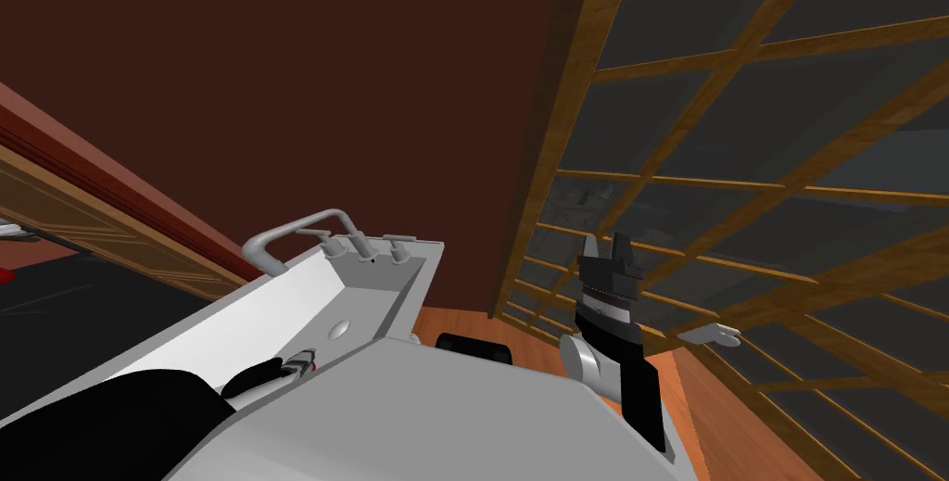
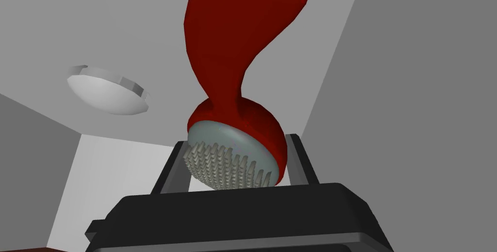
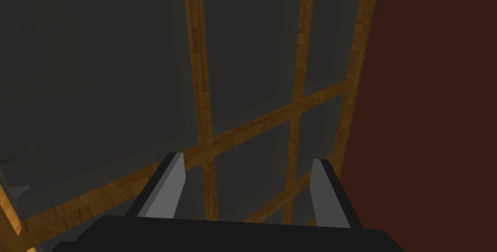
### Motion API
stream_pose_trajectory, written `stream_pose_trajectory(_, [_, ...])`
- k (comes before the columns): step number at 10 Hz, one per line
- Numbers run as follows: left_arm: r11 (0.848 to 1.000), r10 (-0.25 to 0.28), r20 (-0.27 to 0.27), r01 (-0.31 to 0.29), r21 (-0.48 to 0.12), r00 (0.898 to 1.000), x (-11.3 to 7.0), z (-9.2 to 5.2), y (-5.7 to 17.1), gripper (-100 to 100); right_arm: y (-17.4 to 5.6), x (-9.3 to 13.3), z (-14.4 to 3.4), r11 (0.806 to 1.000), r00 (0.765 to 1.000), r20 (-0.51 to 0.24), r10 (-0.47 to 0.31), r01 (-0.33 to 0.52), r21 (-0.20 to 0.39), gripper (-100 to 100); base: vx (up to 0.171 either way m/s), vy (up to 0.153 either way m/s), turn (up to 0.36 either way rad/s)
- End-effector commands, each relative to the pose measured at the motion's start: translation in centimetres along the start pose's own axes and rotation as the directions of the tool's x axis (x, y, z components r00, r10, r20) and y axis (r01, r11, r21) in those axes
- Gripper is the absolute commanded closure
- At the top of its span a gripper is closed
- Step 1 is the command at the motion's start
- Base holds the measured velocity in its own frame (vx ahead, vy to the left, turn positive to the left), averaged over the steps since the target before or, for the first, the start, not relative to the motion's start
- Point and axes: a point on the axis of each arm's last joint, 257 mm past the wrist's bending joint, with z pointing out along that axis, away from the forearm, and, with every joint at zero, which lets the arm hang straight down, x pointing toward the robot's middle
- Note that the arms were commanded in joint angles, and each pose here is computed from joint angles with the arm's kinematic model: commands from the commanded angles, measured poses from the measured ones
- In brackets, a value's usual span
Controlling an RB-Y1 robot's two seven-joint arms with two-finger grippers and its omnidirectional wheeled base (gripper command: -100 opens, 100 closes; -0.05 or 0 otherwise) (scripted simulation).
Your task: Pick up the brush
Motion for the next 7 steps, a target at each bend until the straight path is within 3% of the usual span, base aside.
stream_pose_trajectory(1, [1.000,0.000,0.000,0.000,0.000,1.000,0.0,0.0,0.0,0,0.0,0.0,0.0,1.000,1.000,0.000,0.000,0.000,0.000,0,0.000,0.000,0.000])
stream_pose_trajectory(2, [1.000,0.003,0.003,-0.003,-0.008,1.000,-0.3,-0.6,0.3,100,0.0,0.0,0.0,1.000,1.000,0.000,0.000,0.000,0.000,0,0.014,-0.020,0.007])
stream_pose_trajectory(5, [1.000,0.012,0.012,-0.011,-0.018,1.000,-1.2,-2.1,0.5,100,0.0,0.0,0.0,1.000,1.000,0.000,0.000,0.000,0.000,0,0.035,-0.057,0.004])
stream_pose_trajectory(6, [1.000,0.009,0.011,-0.008,-0.015,1.000,-1.0,-1.9,0.5,100,0.0,0.0,0.0,1.000,1.000,0.000,0.000,0.000,0.000,0,0.018,-0.027,0.005])
stream_pose_trajectory(7, [1.000,0.010,0.010,-0.009,-0.017,1.000,-1.0,-2.0,0.6,0,0.0,0.0,0.0,1.000,1.000,0.000,0.000,0.000,0.000,0,0.003,-0.006,0.001])
